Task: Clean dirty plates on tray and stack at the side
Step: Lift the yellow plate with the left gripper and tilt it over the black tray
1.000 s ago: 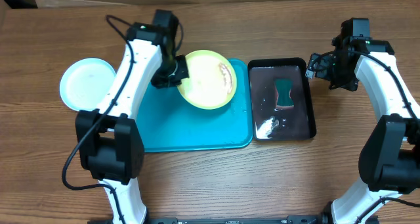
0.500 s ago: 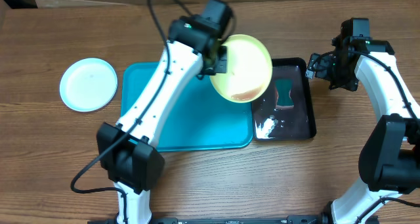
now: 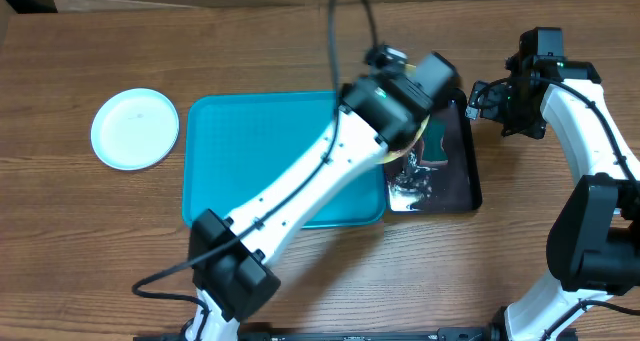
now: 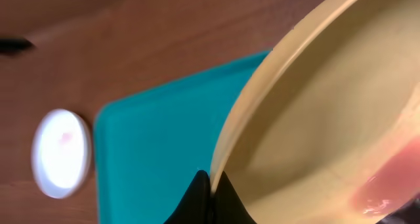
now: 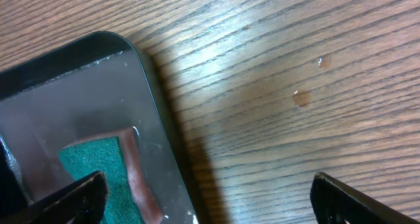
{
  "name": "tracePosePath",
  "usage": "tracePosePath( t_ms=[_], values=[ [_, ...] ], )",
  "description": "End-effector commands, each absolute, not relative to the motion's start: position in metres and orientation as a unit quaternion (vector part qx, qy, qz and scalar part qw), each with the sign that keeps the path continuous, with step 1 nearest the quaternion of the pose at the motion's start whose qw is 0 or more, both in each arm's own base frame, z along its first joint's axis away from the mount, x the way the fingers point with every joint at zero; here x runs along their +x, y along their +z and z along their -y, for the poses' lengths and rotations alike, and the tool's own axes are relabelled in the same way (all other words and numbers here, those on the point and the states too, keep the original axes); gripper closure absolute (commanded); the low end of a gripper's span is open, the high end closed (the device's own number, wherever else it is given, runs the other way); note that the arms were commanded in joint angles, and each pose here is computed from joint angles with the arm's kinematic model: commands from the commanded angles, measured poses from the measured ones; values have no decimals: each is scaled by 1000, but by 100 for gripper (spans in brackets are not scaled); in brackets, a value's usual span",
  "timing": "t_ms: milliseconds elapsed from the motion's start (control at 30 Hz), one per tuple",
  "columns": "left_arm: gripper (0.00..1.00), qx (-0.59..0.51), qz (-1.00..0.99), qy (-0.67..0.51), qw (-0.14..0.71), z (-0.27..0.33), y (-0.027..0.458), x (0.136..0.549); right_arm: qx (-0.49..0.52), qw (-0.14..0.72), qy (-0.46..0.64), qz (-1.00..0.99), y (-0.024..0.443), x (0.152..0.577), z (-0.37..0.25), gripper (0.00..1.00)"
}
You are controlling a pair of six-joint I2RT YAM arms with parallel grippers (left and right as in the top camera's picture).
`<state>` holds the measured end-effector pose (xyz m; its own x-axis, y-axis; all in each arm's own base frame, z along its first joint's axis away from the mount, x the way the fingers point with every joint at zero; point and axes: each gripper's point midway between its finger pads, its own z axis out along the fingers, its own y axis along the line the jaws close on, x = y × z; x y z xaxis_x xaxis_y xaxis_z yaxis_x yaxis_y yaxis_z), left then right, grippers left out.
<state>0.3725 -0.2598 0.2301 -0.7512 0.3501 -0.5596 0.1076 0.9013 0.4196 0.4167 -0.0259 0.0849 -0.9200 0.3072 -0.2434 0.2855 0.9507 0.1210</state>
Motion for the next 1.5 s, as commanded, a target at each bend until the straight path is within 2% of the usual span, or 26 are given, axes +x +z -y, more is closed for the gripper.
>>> tracePosePath(
  t_ms=[0, 167, 333, 1467],
  values=[
    [96, 111, -859, 261, 426, 265, 271, 371, 152, 149, 46, -976, 97, 422, 24, 0],
    [96, 119, -796, 319, 500, 280, 307, 353, 152, 149, 46, -976, 97, 422, 24, 0],
    [96, 125, -764, 339, 534, 292, 323, 338, 152, 149, 46, -976, 97, 422, 24, 0],
    [96, 125, -779, 303, 534, 305, 317, 336, 152, 149, 46, -976, 97, 422, 24, 0]
  ],
)
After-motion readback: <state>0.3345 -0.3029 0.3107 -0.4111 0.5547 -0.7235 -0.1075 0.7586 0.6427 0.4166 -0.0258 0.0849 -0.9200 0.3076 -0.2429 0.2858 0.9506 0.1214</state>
